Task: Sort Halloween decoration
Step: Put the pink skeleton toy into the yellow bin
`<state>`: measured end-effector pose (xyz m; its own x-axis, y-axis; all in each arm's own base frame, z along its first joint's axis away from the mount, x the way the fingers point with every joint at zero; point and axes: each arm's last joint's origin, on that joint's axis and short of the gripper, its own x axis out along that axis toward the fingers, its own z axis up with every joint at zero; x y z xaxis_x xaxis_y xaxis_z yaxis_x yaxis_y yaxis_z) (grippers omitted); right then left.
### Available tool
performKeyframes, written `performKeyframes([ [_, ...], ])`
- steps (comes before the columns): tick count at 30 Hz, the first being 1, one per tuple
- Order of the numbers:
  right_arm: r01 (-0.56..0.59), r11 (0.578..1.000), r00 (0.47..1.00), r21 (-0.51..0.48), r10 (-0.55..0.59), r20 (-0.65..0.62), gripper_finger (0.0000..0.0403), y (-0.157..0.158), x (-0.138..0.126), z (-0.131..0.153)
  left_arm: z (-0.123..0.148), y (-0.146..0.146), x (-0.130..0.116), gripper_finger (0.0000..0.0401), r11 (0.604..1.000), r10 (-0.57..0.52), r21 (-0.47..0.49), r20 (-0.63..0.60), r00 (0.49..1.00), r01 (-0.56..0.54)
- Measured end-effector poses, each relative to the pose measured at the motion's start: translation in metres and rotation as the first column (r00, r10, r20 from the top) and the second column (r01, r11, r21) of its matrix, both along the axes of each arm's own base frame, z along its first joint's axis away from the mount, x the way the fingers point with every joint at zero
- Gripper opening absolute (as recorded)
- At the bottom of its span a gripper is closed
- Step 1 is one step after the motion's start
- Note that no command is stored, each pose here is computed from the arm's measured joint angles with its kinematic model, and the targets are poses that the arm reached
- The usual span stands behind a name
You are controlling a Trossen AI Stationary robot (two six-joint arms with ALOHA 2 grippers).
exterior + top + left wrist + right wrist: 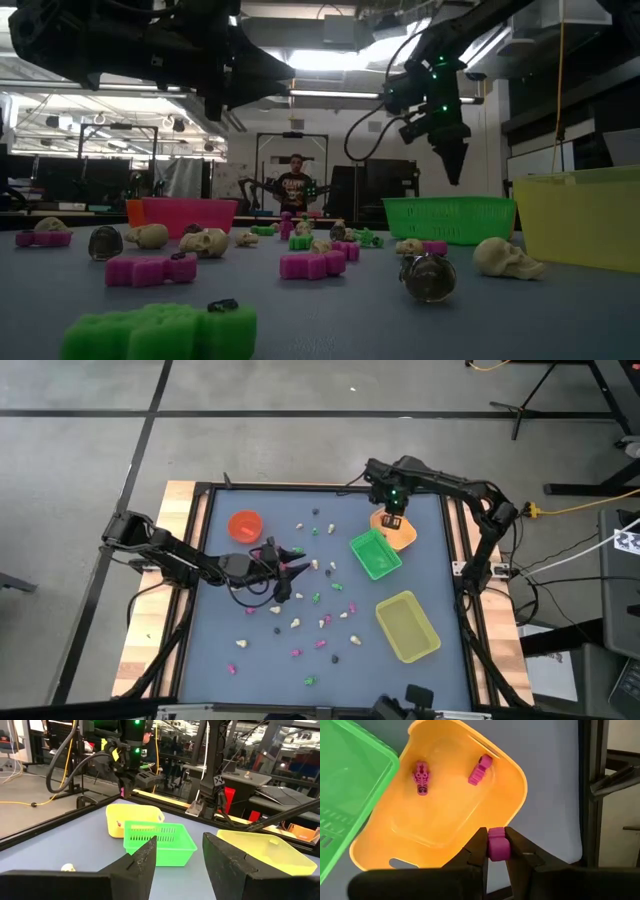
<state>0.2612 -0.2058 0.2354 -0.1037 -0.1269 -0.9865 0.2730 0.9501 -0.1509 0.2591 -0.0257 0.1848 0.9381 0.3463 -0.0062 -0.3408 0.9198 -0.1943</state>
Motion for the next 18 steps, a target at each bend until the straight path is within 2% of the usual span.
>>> performKeyframes([
  [18, -0.001, 1.0, 1.0, 0.002, 0.001, -0.001, 0.0054, -0.0004, -0.0004, 0.0, 0.0, 0.0001, 0.0, 0.0144, 1.0, 0.001, 0.0, 0.0, 1.0, -0.001],
])
